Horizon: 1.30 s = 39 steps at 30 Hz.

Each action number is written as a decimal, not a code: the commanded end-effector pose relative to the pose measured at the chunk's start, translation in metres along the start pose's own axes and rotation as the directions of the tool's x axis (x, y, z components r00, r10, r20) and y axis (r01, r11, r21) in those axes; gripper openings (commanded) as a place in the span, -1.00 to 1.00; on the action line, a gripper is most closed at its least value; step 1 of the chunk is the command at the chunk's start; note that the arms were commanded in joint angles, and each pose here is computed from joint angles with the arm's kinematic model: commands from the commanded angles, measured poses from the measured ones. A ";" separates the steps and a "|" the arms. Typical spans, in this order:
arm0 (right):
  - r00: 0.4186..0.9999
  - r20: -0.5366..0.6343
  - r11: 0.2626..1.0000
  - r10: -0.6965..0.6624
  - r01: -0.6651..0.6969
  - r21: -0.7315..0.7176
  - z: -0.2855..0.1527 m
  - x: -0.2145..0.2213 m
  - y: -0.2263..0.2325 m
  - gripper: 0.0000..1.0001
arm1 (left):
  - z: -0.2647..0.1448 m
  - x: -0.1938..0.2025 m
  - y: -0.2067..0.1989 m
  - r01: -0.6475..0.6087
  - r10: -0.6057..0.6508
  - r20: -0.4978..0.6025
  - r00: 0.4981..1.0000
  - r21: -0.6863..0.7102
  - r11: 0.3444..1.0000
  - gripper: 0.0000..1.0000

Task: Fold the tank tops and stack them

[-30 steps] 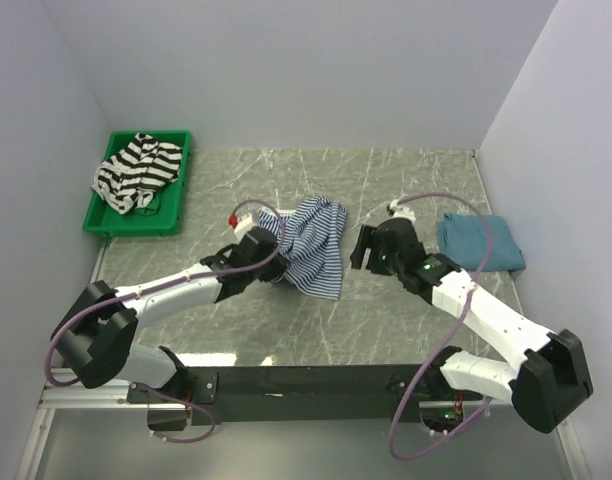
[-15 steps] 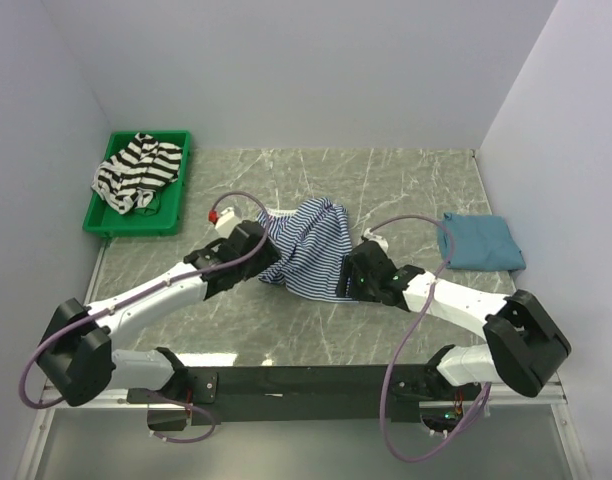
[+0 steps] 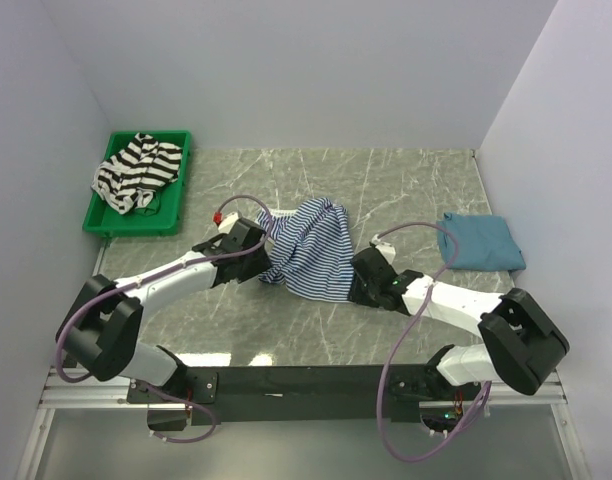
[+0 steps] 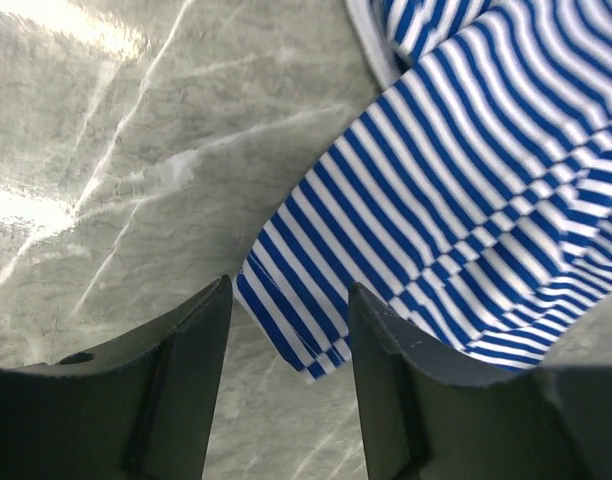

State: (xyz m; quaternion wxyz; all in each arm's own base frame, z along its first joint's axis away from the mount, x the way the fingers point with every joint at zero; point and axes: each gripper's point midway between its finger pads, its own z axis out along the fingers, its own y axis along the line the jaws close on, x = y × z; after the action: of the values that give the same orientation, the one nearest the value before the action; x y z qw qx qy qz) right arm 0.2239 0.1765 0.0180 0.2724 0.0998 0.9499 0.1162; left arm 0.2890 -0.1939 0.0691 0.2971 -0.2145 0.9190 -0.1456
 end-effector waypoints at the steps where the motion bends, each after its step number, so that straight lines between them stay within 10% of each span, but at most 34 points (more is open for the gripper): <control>1: 1.000 -0.002 1.000 0.024 -0.024 0.008 0.008 0.002 0.000 -0.21 | 0.004 0.003 -0.003 -0.023 0.023 -0.010 1.000 0.019 1.000 0.09; 6: 0.998 0.030 0.998 0.062 -0.063 0.028 0.003 -0.016 -0.015 -0.98 | 0.008 0.004 -0.003 -0.032 0.032 -0.017 0.999 0.030 0.999 -0.05; 18: 0.988 0.118 0.991 0.103 -0.112 0.069 -0.015 -0.060 -0.059 -1.00 | -0.019 0.012 -0.051 -0.194 0.213 -0.049 0.976 0.249 0.949 0.02; 39: 0.988 0.112 0.994 0.103 -0.108 0.036 -0.013 -0.059 -0.055 -1.00 | -0.013 0.047 -0.051 -0.558 0.555 -0.080 0.828 -0.034 0.829 -0.04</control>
State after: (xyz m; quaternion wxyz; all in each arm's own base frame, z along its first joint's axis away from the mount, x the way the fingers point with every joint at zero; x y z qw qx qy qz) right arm 0.2530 0.1078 0.0377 0.3022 0.1612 0.9342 0.0995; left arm 0.2591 -0.2529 0.0651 0.2750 0.0404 0.9598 -0.0399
